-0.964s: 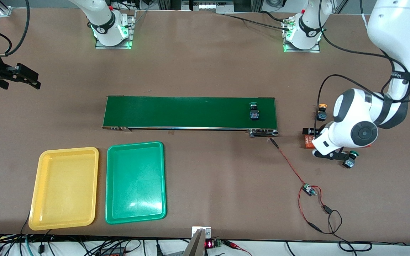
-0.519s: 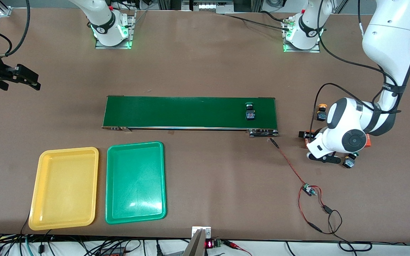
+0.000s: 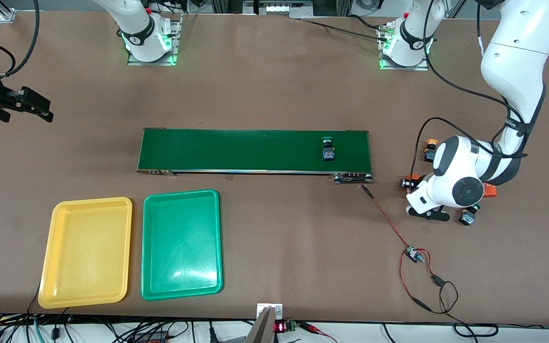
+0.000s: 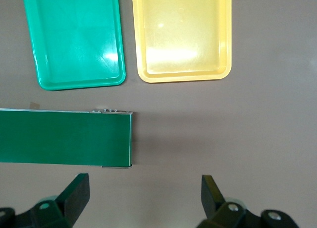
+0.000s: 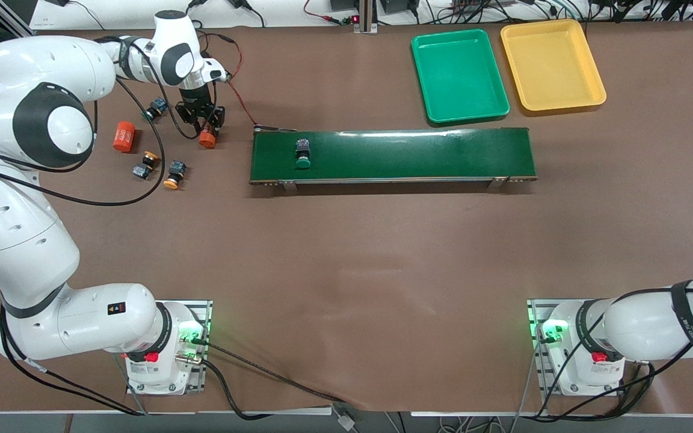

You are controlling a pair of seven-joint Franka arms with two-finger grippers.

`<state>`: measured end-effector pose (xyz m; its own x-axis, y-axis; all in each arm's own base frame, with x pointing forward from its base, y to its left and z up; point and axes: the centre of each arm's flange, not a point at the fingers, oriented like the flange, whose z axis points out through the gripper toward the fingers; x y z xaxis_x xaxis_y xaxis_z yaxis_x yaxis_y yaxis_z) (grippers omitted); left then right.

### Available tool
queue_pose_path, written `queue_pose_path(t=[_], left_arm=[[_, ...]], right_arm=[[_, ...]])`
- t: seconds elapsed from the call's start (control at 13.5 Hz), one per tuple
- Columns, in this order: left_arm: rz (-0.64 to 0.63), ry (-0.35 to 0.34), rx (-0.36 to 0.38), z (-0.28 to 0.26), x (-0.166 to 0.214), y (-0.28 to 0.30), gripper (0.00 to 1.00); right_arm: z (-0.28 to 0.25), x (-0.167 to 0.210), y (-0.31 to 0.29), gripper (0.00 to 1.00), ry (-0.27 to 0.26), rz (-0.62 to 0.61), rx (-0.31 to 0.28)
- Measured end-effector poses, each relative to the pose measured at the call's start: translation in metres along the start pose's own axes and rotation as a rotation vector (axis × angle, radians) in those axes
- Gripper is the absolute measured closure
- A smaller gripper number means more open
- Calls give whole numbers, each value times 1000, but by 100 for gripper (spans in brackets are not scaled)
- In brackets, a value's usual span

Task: Sort buttons by color to trays
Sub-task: 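Move the left gripper back and grasp an orange battery cell, then place the orange battery on the conveyor belt with the left gripper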

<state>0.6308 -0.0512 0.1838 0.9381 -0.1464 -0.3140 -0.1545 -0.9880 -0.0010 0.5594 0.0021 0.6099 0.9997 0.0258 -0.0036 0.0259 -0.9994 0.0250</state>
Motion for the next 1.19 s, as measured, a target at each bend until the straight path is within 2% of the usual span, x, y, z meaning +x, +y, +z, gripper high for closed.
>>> queue_pose_path(t=[0.07, 0.3, 0.52, 0.82, 1.04, 1.19], left_arm=[[23, 7, 1, -3, 1, -2, 51], [242, 40, 13, -27, 4, 2, 51], [389, 3, 26, -71, -5, 16, 51], [637, -59, 20, -133, -31, 92, 51], [818, -42, 15, -148, -46, 157, 51], [989, -32, 12, -145, -46, 166, 51]], right_arm=[[0, 0, -1, 0, 1, -1, 0], [0, 0, -3, 0, 3, -5, 0], [0, 0, -3, 0, 3, -5, 0], [1, 1, -2, 0, 2, -3, 0], [4, 3, 1, 0, -2, 2, -2], [4, 4, 1, 0, 1, 3, -2]])
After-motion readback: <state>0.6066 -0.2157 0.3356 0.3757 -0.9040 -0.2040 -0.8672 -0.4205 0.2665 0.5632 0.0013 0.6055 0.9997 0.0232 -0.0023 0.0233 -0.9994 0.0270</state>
